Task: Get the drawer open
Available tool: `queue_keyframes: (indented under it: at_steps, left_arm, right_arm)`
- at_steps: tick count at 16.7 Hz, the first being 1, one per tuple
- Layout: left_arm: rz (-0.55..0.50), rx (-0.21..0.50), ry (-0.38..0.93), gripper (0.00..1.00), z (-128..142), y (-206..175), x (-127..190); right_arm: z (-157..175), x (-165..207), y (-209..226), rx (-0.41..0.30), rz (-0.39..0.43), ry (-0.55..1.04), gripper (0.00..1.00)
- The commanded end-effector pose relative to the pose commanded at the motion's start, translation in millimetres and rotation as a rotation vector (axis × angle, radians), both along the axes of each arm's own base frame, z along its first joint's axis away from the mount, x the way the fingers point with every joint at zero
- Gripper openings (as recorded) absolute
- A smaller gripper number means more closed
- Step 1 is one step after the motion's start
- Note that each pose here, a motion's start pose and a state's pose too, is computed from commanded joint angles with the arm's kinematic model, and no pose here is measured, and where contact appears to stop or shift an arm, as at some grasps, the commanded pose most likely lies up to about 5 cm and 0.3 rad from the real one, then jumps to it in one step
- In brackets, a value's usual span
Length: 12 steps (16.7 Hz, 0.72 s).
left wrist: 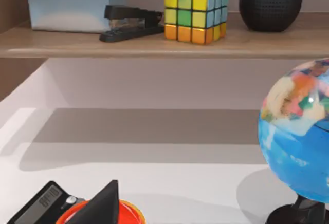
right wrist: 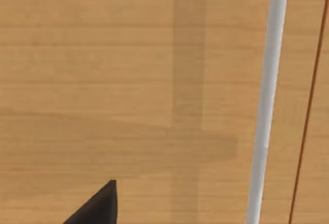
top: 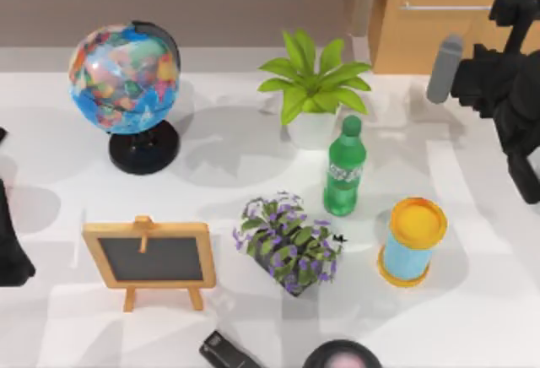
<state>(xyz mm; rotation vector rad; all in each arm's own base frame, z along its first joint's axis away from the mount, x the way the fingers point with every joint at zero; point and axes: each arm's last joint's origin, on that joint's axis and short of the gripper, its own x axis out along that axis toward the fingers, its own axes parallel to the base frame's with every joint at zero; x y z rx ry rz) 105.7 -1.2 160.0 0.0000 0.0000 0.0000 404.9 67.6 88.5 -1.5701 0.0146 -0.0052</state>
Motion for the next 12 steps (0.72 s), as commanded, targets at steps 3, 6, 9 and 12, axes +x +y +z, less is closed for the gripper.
queue_keyframes:
  at_steps: [3, 6, 9, 12]
  left_arm:
    - [0.000, 0.000, 0.000, 1.00, 0.0, 0.0, 0.0]
    - [0.000, 0.000, 0.000, 1.00, 0.0, 0.0, 0.0]
    - [0.000, 0.000, 0.000, 1.00, 0.0, 0.0, 0.0]
    - [0.000, 0.000, 0.000, 1.00, 0.0, 0.0, 0.0]
  right_arm:
    - [1.1, 6.8, 1.0, 0.000, 0.003, -0.006, 1.00]
    - [0.7, 19.9, 1.6, -0.001, 0.003, -0.006, 1.00]
    - [0.7, 25.8, 1.7, -0.001, 0.003, -0.006, 1.00]
    - [0.7, 25.8, 1.7, -0.001, 0.003, -0.006, 1.00]
